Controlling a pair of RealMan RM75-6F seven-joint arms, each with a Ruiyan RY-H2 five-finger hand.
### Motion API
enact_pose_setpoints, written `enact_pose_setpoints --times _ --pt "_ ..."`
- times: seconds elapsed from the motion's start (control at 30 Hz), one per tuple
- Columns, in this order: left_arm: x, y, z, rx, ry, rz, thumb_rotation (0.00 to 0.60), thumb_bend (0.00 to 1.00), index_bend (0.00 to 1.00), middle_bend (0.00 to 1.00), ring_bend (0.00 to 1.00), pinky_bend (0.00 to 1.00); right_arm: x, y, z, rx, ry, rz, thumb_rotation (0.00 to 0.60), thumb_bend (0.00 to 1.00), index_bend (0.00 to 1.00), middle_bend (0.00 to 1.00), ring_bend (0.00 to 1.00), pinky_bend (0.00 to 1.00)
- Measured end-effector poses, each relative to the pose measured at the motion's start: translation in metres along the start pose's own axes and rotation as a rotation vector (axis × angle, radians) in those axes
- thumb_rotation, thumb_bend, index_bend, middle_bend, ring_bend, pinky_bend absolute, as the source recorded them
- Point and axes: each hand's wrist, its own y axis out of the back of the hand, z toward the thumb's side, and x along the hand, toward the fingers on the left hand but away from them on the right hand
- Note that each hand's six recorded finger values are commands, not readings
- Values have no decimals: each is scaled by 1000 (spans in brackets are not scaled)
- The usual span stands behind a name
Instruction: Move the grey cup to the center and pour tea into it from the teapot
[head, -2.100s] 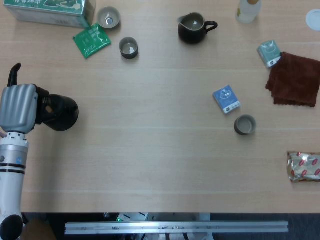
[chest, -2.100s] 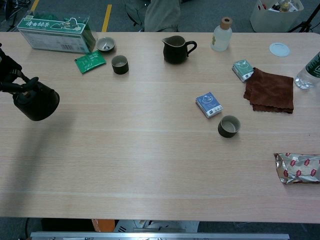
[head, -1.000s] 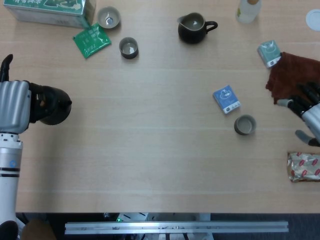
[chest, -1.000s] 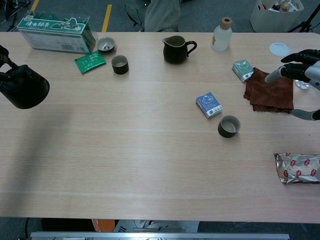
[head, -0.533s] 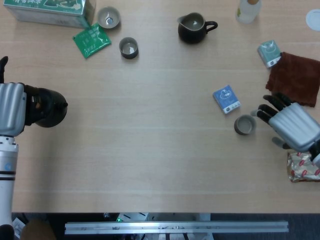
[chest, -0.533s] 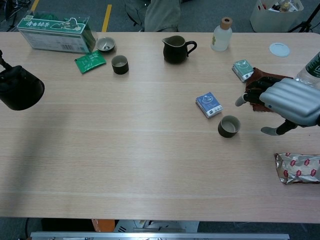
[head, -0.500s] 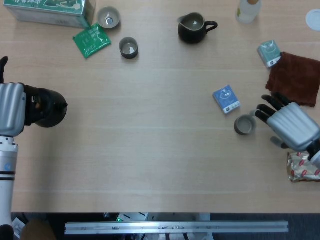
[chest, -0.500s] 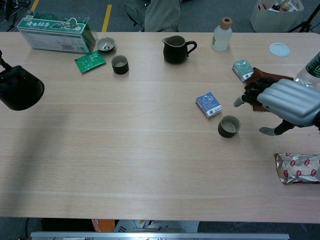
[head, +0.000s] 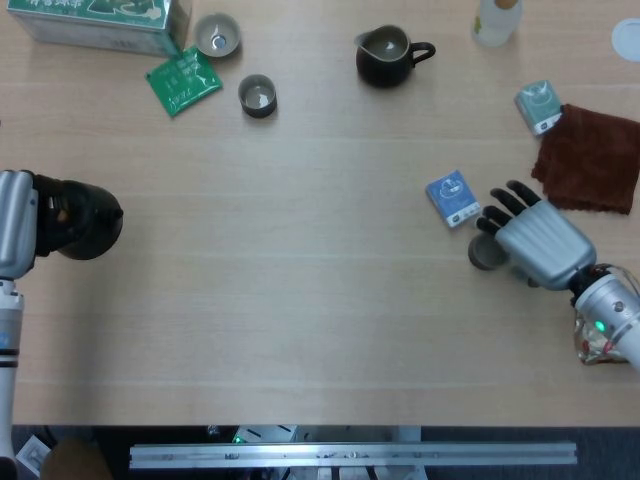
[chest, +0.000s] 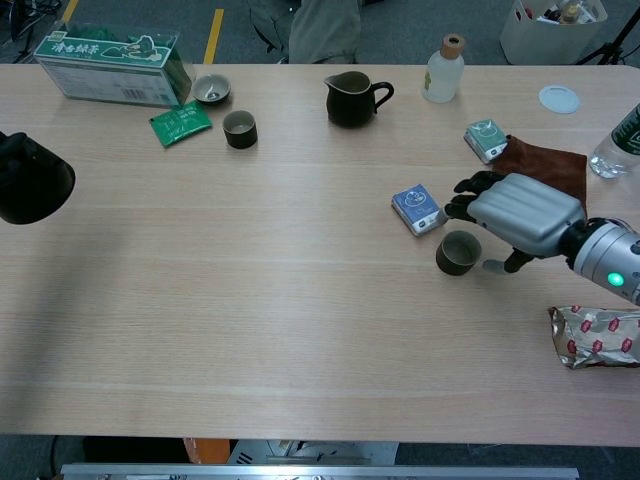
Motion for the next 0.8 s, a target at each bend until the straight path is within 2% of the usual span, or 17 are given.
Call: enact_pose_setpoints --times 0.5,0.8 --pt "-1 -2 -3 -7 6 -7 509 303 1000 1000 832 55 -6 -19 5 20 1 39 600 201 254 299 128 123" --pt "-2 2 -10 -8 18 -2 508 303 1000 1000 832 55 -19 -20 12 31 6 25 600 307 359 311 183 178"
